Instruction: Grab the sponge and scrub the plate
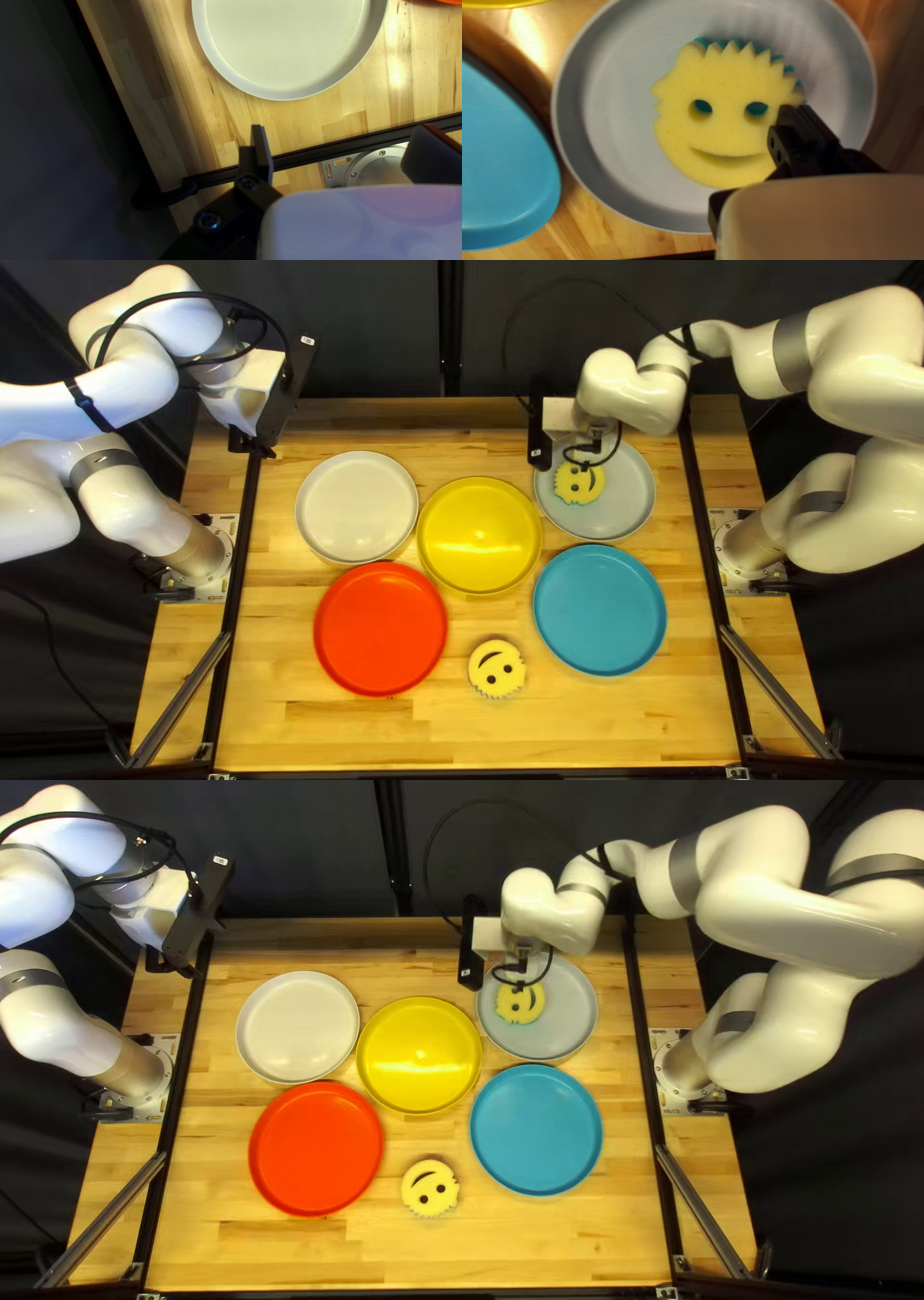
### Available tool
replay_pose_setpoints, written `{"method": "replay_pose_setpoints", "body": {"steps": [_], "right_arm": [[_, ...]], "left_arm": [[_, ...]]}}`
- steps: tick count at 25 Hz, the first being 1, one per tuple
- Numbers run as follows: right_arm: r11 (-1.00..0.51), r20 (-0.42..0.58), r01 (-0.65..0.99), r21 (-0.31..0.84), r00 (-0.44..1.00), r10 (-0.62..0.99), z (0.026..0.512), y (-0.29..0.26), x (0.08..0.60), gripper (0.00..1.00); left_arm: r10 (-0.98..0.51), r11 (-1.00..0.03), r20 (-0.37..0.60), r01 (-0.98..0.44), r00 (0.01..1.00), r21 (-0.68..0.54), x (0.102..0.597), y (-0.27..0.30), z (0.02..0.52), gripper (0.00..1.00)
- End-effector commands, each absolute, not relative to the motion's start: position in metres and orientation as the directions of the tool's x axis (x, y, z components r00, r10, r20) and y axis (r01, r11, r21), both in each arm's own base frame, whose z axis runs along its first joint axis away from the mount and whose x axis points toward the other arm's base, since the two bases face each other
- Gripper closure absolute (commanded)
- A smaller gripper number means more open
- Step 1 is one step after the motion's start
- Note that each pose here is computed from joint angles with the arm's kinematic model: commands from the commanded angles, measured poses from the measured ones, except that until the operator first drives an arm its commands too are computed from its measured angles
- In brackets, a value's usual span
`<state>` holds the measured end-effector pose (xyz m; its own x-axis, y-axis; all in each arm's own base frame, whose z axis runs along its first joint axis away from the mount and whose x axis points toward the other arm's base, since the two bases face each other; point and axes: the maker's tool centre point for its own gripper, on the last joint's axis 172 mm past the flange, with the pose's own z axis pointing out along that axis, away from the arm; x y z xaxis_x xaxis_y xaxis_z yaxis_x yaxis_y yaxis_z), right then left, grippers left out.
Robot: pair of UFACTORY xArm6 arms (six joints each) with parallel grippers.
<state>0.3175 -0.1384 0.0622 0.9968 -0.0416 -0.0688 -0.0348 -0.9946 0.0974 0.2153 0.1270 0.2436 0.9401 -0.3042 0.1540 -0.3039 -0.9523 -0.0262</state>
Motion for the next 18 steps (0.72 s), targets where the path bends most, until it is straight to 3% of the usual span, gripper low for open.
{"method": "replay_pose_setpoints", "body": {"steps": [1,11,18], "right_arm": [[-0.994,-0.063,-0.030,0.101,0.997,-0.036,0.060,-0.151,0.313,1.00],[-0.989,-0.037,-0.032,0.146,0.999,-0.038,0.062,-0.224,0.309,1.00],[-0.988,-0.025,-0.015,0.155,0.999,-0.019,0.053,-0.211,0.304,1.00]], "left_arm": [[-0.304,-0.952,0.154,-0.304,0.940,-0.026,0.215,0.127,0.244,0.00],[-0.304,-0.952,0.154,-0.304,0.940,-0.026,0.215,0.127,0.244,0.00],[-0.304,-0.952,0.154,-0.304,0.940,-0.026,0.215,0.127,0.244,0.00]]}}
